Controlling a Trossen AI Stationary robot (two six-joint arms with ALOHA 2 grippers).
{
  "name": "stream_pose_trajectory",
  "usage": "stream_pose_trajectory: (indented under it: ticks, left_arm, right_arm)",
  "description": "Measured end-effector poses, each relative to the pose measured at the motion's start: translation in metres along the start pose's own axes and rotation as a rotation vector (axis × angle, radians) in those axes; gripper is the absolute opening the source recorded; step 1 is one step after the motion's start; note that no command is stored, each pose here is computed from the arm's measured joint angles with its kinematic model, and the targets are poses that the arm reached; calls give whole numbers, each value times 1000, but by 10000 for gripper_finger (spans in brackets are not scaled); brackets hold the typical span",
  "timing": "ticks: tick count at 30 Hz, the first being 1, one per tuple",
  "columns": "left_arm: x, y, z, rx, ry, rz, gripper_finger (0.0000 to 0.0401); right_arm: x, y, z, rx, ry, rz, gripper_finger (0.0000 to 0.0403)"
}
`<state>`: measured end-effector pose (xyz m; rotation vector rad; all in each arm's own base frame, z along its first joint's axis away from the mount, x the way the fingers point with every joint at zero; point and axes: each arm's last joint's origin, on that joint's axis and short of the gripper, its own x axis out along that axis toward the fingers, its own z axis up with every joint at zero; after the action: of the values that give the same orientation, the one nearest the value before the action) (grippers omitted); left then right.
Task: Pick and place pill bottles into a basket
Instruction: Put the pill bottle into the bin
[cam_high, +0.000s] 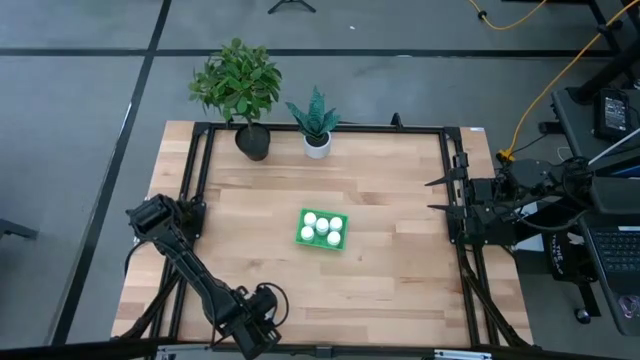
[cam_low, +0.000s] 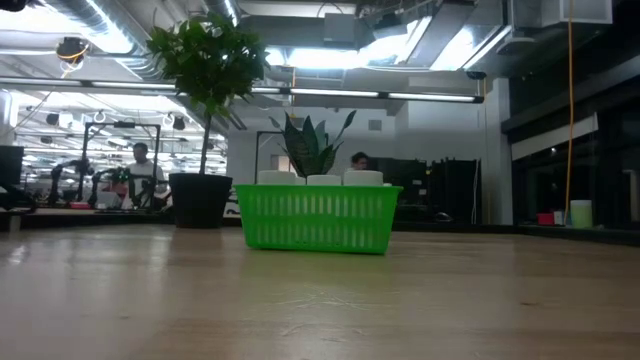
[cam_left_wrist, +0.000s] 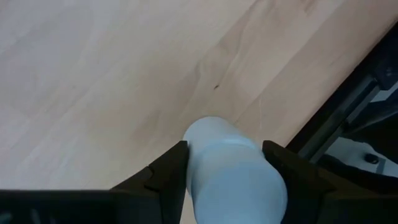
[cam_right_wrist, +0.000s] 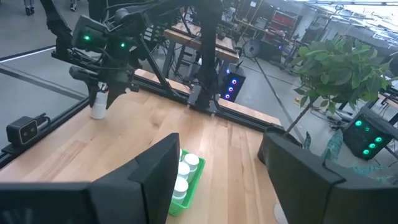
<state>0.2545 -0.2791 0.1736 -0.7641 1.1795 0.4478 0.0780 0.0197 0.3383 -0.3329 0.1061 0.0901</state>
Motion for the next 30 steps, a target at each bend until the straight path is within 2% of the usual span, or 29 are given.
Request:
stream_pose_trajectory:
  ticks: [6, 12, 21, 30]
  left_arm:
    - [-16, -15, 16, 59, -92, -61, 178]
    - [-58, -24, 53, 115, -231, -115, 178]
    - [-103, -16, 122, 307, -239, -11, 178]
    - [-118, -1, 194, 465, -270, 52, 178]
  right_arm:
    - [0, 0, 0, 0, -1, 0, 233]
    - [0, 0, 0, -13, -1, 0, 233]
    - [0, 0, 0, -29, -1, 0, 233]
    - [0, 0, 0, -22, -2, -1, 233]
